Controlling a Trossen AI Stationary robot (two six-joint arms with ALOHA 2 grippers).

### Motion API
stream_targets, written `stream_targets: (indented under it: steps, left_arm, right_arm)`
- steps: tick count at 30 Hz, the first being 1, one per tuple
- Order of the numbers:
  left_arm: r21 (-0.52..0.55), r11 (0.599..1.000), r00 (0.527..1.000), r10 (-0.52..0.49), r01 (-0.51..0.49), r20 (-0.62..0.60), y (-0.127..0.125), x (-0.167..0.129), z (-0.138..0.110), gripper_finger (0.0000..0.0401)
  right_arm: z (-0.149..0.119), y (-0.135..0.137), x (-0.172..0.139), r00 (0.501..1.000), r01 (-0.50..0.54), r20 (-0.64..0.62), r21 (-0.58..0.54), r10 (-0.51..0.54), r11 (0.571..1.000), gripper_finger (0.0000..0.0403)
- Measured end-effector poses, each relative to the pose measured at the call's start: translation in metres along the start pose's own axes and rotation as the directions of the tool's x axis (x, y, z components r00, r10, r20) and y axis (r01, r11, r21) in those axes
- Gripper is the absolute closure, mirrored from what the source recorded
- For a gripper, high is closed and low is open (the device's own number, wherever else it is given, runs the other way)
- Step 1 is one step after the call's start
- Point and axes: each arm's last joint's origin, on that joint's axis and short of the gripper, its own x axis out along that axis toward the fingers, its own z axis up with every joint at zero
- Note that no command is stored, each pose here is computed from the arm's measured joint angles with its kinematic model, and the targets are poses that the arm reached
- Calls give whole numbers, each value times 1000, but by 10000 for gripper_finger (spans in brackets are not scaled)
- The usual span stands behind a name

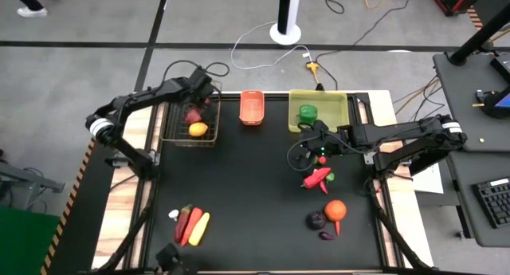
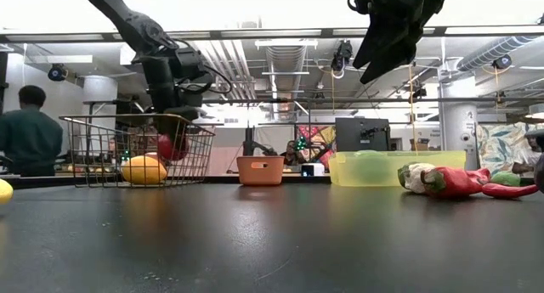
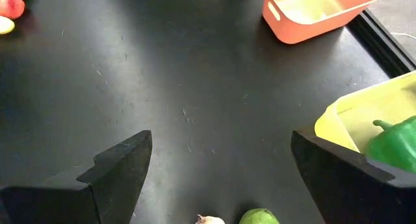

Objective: Sort produce into baskets
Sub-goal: Put the red tomato into the wire basket

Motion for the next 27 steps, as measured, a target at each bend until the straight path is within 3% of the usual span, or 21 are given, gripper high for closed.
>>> stream_targets:
  steps: [8, 21, 27]
  left_arm:
    - [42, 996, 996, -83, 82, 17, 9, 5, -1, 154]
    - [20, 998, 997, -65, 65, 37, 22, 6, -1, 153]
    - [14, 998, 997, -65, 64, 39, 22, 6, -1, 129]
  right_arm:
    - [0, 0, 0, 1000, 0, 0, 0, 0, 1000, 44]
    - [0, 0, 0, 1000, 0, 0, 0, 0, 1000, 44]
    - [0, 0, 0, 1000, 0, 0, 4, 0, 1000, 44]
